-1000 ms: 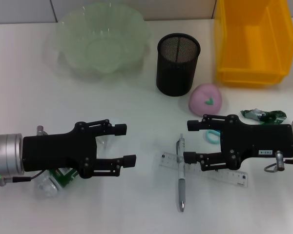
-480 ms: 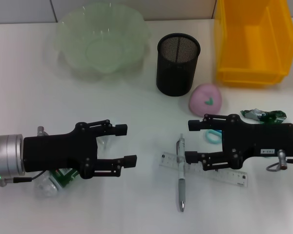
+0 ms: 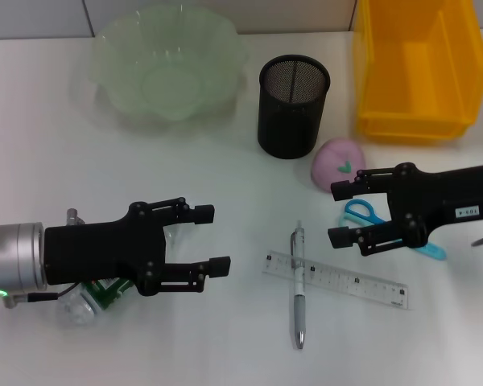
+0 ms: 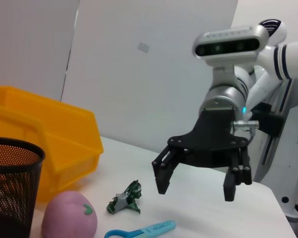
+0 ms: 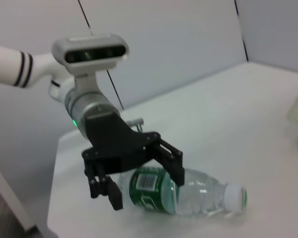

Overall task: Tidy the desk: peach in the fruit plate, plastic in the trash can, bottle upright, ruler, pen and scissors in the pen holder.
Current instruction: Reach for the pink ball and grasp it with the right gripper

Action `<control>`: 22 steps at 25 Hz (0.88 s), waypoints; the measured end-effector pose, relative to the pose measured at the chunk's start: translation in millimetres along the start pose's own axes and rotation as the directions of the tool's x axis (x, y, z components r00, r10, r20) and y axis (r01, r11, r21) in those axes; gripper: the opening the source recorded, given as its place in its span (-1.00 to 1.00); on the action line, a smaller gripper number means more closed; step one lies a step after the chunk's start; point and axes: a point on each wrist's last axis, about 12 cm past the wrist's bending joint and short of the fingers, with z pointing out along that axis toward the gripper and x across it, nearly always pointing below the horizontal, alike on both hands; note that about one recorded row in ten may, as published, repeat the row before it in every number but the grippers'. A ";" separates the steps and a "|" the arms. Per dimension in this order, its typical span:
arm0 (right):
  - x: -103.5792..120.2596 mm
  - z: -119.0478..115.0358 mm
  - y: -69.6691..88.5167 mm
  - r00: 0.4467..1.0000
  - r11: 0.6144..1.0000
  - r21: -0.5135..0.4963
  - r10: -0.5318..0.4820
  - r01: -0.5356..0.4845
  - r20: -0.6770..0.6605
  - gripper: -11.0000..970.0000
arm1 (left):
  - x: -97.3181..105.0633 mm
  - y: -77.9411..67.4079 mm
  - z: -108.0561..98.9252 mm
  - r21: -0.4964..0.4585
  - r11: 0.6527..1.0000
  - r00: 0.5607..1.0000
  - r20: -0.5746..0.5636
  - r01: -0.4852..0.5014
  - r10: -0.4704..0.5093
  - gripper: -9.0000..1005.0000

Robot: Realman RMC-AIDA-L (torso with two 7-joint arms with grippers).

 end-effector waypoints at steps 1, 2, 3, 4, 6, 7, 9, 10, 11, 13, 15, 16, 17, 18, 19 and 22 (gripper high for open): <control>-3.8 -0.2 -1.5 1.000 1.000 0.000 0.004 -0.004 -0.020 0.69 | 0.1 0.0 0.1 0.000 1.000 1.000 0.000 -0.002 0.002 0.63; -13.8 -0.2 -5.0 0.997 1.000 0.004 0.005 -0.005 -0.072 0.69 | 0.7 -0.5 0.3 -0.001 1.000 1.000 0.001 -0.008 0.008 0.63; -13.8 -0.2 -5.0 0.997 1.000 0.004 0.005 -0.005 -0.072 0.69 | 0.7 -0.5 0.3 -0.001 1.000 1.000 0.001 -0.008 0.008 0.63; -17.6 -0.4 -6.3 0.995 1.000 0.009 0.008 -0.007 -0.094 0.69 | 1.0 -0.7 0.5 -0.002 1.000 1.000 0.002 -0.010 0.010 0.63; -27.6 -1.0 -9.3 0.990 1.000 0.023 0.010 -0.007 -0.143 0.69 | 1.6 -1.2 0.8 -0.003 1.000 1.000 0.004 -0.017 0.017 0.63; -37.2 -1.9 -11.7 0.983 0.999 0.039 0.007 0.000 -0.186 0.69 | 1.9 -1.5 1.4 -0.002 1.000 1.000 0.006 -0.021 0.021 0.63; -42.5 -2.0 -13.1 0.978 0.999 0.051 0.006 0.004 -0.206 0.68 | 2.4 -2.1 2.9 -0.003 1.000 1.000 0.010 -0.029 0.029 0.63; -52.1 -0.8 -17.2 0.968 0.997 0.081 0.016 0.005 -0.250 0.68 | 2.9 -2.3 4.5 -0.007 0.999 0.999 0.011 -0.035 0.035 0.63; -52.1 -0.8 -17.2 0.968 0.997 0.081 0.016 0.005 -0.250 0.68 | 2.9 -2.3 4.5 -0.007 0.999 0.999 0.011 -0.035 0.035 0.63; -62.3 2.5 -22.7 0.954 0.993 0.120 0.034 0.002 -0.299 0.68 | 3.4 -2.1 5.5 -0.013 0.999 0.999 0.011 -0.038 0.038 0.63; -72.2 6.3 -28.6 0.936 0.987 0.161 0.051 0.006 -0.347 0.68 | 3.9 -1.7 6.2 -0.019 0.999 0.999 0.010 -0.039 0.039 0.63; -75.9 8.1 -31.1 0.928 0.984 0.178 0.058 0.009 -0.367 0.68 | 4.2 -1.6 6.6 -0.021 0.999 0.999 0.010 -0.039 0.039 0.63; -80.1 9.9 -34.0 0.919 0.980 0.200 0.066 0.014 -0.388 0.68 | 4.3 -1.7 7.5 -0.023 0.999 0.999 0.012 -0.037 0.038 0.63; -83.8 12.0 -36.3 0.912 0.976 0.215 0.070 0.020 -0.405 0.68 | 4.3 -1.7 7.5 -0.023 0.999 0.999 0.012 -0.037 0.038 0.63; -87.2 14.7 -38.0 0.905 0.974 0.226 0.069 0.030 -0.420 0.68 | 4.2 -1.7 7.8 -0.024 0.999 0.999 0.013 -0.037 0.037 0.63; -95.0 25.4 -42.2 0.888 0.963 0.261 0.069 0.059 -0.455 0.68 | 3.5 -0.9 7.7 -0.032 0.999 0.999 0.020 -0.031 0.032 0.63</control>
